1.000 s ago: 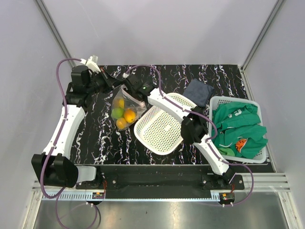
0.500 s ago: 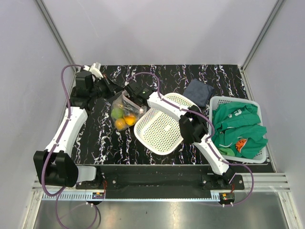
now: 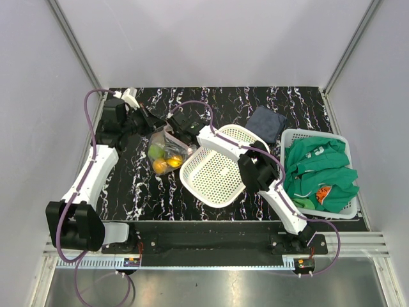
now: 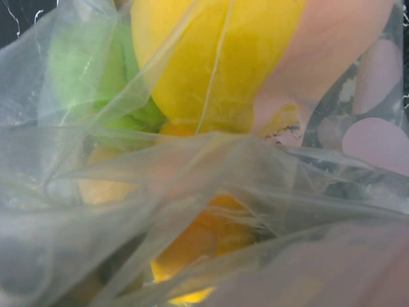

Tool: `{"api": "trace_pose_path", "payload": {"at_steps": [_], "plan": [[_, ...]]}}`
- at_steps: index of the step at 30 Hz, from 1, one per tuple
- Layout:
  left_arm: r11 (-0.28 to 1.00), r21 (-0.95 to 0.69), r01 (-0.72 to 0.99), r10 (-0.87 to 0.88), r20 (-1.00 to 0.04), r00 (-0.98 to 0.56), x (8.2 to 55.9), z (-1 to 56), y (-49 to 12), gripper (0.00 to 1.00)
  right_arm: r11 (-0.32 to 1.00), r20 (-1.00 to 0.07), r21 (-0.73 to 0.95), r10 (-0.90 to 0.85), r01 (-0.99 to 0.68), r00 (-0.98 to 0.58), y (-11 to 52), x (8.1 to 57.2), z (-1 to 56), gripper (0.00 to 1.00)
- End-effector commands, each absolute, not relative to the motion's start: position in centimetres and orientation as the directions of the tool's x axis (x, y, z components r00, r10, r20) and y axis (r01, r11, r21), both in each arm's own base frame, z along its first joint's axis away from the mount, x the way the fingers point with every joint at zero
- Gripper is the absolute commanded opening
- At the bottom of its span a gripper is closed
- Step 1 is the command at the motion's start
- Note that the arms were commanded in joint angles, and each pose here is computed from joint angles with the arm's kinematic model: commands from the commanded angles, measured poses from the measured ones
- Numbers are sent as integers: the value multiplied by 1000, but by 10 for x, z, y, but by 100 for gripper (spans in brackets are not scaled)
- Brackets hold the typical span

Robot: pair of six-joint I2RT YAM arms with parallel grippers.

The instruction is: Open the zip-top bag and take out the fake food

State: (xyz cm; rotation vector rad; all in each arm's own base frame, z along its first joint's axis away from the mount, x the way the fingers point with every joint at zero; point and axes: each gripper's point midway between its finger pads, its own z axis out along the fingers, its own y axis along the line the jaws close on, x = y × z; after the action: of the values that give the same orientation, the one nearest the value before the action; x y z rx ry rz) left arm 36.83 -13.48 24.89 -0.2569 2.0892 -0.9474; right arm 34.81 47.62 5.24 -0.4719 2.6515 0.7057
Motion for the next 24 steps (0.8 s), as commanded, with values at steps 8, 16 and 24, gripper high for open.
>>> {"api": "trace_pose_path", "payload": {"at_steps": [8, 16, 24], "plan": [[735, -625, 263, -403, -714, -573, 360, 286, -132, 0, 774, -614, 438, -114, -457, -781, 476, 366, 183, 34], [727, -614, 308, -379, -732, -566, 354, 296, -136, 0, 756, -679, 448, -60, -477, -732, 467, 367, 245, 28], [724, -605, 332, -370, -747, -552, 348, 310, -137, 0, 754, -724, 453, -1, -476, -690, 463, 371, 281, 29]]}}
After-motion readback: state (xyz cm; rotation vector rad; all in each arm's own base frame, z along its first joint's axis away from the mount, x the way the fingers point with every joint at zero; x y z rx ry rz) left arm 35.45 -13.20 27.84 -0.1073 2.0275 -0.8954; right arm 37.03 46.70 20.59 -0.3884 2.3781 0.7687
